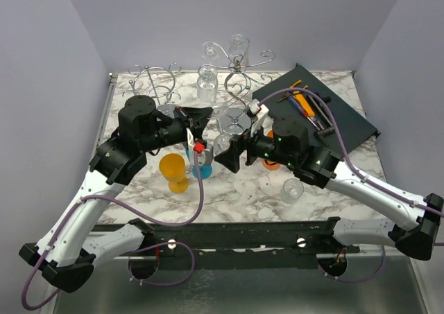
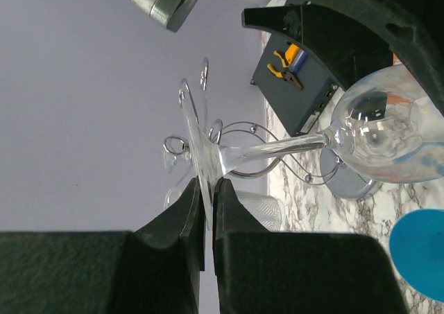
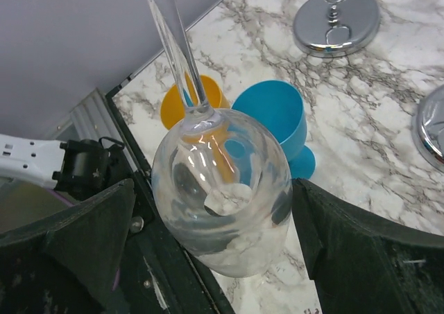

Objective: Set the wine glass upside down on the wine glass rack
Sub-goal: Turn the wine glass upside down at the wine rack.

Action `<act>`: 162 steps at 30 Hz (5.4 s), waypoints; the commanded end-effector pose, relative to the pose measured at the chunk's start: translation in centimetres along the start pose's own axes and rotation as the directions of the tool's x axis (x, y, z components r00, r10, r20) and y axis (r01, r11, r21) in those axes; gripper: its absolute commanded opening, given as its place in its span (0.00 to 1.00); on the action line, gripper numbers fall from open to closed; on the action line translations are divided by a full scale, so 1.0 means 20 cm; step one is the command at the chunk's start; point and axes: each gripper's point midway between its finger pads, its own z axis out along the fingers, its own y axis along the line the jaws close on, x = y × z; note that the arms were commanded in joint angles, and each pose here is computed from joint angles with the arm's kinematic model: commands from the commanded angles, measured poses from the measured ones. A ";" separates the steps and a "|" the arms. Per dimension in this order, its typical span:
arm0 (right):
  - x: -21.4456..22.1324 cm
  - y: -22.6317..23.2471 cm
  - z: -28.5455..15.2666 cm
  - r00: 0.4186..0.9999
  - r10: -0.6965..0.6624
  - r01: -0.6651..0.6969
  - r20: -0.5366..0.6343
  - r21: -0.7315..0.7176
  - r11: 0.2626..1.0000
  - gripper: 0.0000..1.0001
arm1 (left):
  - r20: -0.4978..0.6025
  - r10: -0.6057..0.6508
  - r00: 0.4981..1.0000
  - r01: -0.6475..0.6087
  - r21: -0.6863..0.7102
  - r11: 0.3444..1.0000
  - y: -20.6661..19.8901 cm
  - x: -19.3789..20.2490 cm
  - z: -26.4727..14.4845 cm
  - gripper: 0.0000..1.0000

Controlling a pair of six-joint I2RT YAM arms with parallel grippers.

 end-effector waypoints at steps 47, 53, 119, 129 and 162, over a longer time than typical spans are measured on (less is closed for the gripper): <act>-0.16 -0.53 0.12 0.910 -0.264 0.137 0.321 0.369 0.919 0.29 | 0.002 -0.131 0.991 0.129 -0.194 0.973 0.17 -0.04 -0.10 0.99; -0.22 -0.64 0.09 0.903 -0.237 0.094 0.360 0.372 0.923 0.28 | -0.027 -0.195 0.980 0.183 -0.237 0.954 0.19 -0.02 -0.14 0.99; -0.19 -0.74 0.31 0.885 -0.368 0.297 0.286 0.264 0.918 0.19 | -0.078 -0.538 0.839 0.473 -0.383 0.793 0.24 0.13 -0.15 0.99; -0.16 -0.82 0.26 0.891 -0.274 0.153 0.363 0.329 0.932 0.16 | -0.080 -0.548 0.833 0.478 -0.394 0.785 0.25 0.14 -0.15 0.99; -0.10 -0.75 0.07 0.982 -0.126 0.068 0.141 0.355 0.932 0.99 | 0.011 -0.691 0.723 0.625 -0.437 0.647 0.36 0.12 -0.10 0.99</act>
